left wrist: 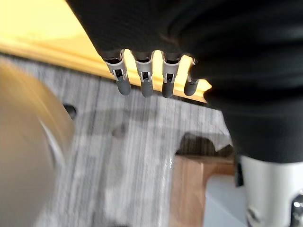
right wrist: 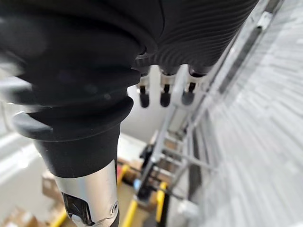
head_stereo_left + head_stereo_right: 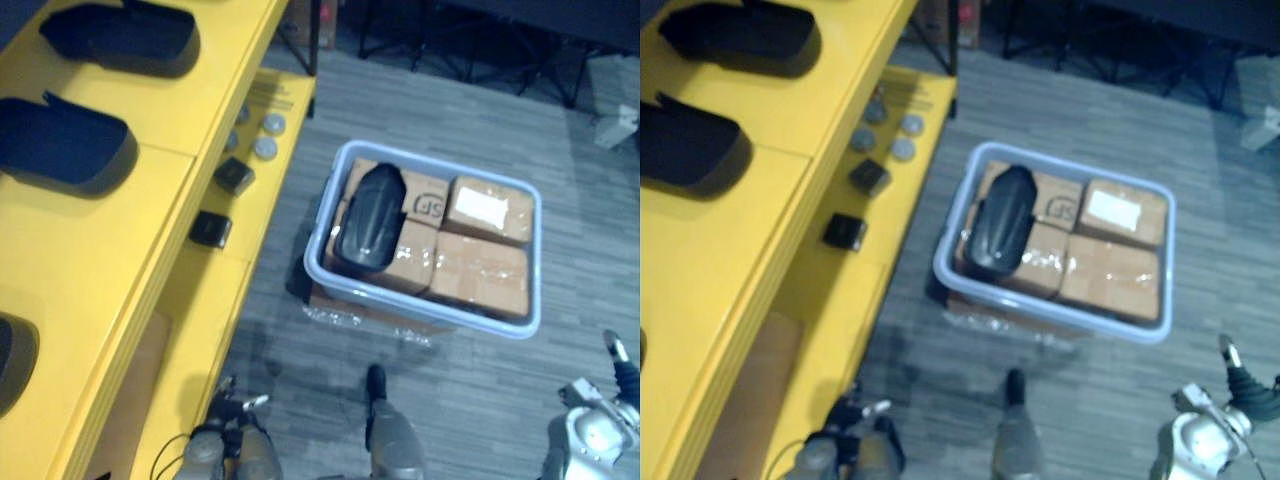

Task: Walk over and take plastic housings, then place them on the shelf

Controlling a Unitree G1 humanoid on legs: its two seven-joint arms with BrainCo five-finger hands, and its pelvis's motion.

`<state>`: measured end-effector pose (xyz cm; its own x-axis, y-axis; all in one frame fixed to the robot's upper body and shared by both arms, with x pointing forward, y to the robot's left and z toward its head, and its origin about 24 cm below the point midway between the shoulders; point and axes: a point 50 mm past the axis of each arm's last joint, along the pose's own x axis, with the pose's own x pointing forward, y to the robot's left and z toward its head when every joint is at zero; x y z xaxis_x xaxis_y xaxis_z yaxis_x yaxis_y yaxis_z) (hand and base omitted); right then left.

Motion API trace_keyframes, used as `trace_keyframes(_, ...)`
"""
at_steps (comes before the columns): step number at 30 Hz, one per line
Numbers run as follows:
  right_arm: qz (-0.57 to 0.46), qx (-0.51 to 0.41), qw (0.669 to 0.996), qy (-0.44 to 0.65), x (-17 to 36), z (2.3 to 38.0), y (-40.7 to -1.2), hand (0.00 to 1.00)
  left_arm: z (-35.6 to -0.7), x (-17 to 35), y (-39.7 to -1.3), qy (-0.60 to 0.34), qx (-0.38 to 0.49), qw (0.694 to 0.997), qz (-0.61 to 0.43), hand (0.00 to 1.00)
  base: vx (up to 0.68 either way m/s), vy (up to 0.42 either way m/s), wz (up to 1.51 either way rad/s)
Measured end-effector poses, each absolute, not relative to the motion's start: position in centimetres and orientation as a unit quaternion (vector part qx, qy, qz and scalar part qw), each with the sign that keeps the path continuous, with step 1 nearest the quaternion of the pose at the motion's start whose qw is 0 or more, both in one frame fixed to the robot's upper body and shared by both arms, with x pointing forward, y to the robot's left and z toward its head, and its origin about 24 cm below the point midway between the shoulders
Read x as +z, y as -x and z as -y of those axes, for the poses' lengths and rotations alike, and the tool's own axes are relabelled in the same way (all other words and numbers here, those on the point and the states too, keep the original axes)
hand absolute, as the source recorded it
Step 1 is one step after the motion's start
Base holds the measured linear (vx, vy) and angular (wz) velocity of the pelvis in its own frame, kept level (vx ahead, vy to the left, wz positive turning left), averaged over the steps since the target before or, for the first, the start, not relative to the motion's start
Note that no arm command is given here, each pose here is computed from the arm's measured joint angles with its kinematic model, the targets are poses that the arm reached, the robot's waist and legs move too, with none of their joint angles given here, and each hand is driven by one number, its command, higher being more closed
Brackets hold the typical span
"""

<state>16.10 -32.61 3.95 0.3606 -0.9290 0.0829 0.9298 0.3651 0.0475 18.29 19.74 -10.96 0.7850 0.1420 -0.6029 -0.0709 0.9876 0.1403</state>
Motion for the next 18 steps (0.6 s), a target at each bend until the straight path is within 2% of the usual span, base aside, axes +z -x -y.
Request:
trace_keyframes(1, 0.053, -0.559, 0.828, -0.005, 4.1, 32.3, -17.0, 0.0, -19.8, -10.9, -18.5, -0.048, 0.061, 0.944, -0.32, 0.0, -0.01, 0.016, 0.12)
trace_keyframes(2, 0.061, -0.546, 0.835, -0.022, 4.1, 31.0, -21.3, 0.0, -20.7, -10.5, -18.6, -0.052, 0.093, 0.946, -0.307, 0.0, -0.01, 0.008, 0.09)
trace_keyframes(13, 0.107, -0.535, 0.835, -0.064, 6.4, 30.6, -23.5, 0.0, -20.3, -10.3, -18.6, -0.014, 0.114, 0.949, -0.295, 0.0, 0.0, 0.004, 0.1)
trace_keyframes(18, 0.144, -0.526, 0.832, -0.1, 8.5, 30.7, -25.3, 0.0, -21.4, -10.5, -16.9, 0.066, 0.179, 0.937, -0.293, 0.0, 0.0, -0.006, 0.03)
